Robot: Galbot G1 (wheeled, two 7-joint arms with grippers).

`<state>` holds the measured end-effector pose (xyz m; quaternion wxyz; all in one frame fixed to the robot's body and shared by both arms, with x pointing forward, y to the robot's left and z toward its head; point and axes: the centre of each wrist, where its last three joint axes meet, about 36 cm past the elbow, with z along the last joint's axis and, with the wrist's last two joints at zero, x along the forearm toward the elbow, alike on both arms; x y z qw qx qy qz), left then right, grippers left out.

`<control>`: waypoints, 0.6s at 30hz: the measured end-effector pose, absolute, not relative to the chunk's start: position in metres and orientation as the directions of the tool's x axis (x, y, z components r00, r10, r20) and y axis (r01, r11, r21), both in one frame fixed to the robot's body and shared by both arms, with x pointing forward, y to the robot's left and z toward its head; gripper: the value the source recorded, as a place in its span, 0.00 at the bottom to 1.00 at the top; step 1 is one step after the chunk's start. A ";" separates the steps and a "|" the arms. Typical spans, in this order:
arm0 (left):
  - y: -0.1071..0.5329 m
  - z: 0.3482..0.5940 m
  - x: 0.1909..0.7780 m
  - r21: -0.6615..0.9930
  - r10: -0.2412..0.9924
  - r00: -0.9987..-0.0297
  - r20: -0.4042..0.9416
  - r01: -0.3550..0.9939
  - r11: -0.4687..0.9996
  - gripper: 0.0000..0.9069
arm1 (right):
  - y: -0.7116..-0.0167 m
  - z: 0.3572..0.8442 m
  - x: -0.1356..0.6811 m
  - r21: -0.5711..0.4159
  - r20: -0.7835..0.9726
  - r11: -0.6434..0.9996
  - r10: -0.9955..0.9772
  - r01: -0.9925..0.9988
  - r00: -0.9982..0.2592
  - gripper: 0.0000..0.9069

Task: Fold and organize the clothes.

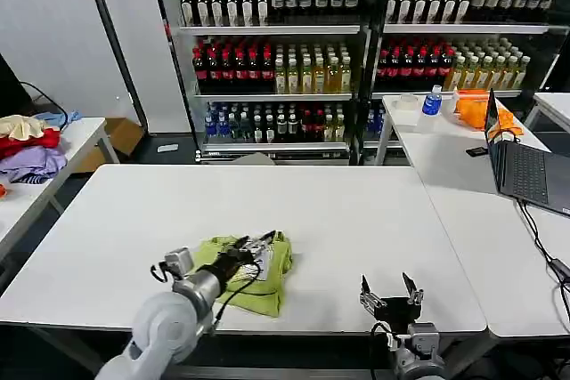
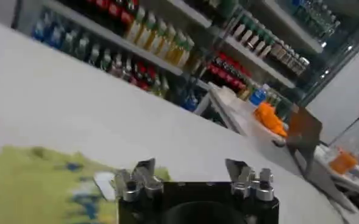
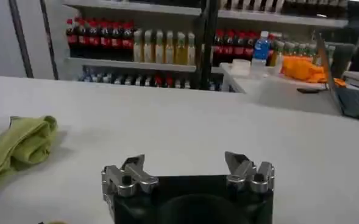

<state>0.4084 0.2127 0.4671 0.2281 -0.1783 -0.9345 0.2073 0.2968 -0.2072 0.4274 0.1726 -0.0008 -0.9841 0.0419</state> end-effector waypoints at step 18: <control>0.297 0.457 0.420 -0.193 0.264 -0.873 0.410 0.200 0.961 1.00 | -0.207 0.425 0.298 -0.085 0.338 0.996 0.016 -0.014 -0.941 1.00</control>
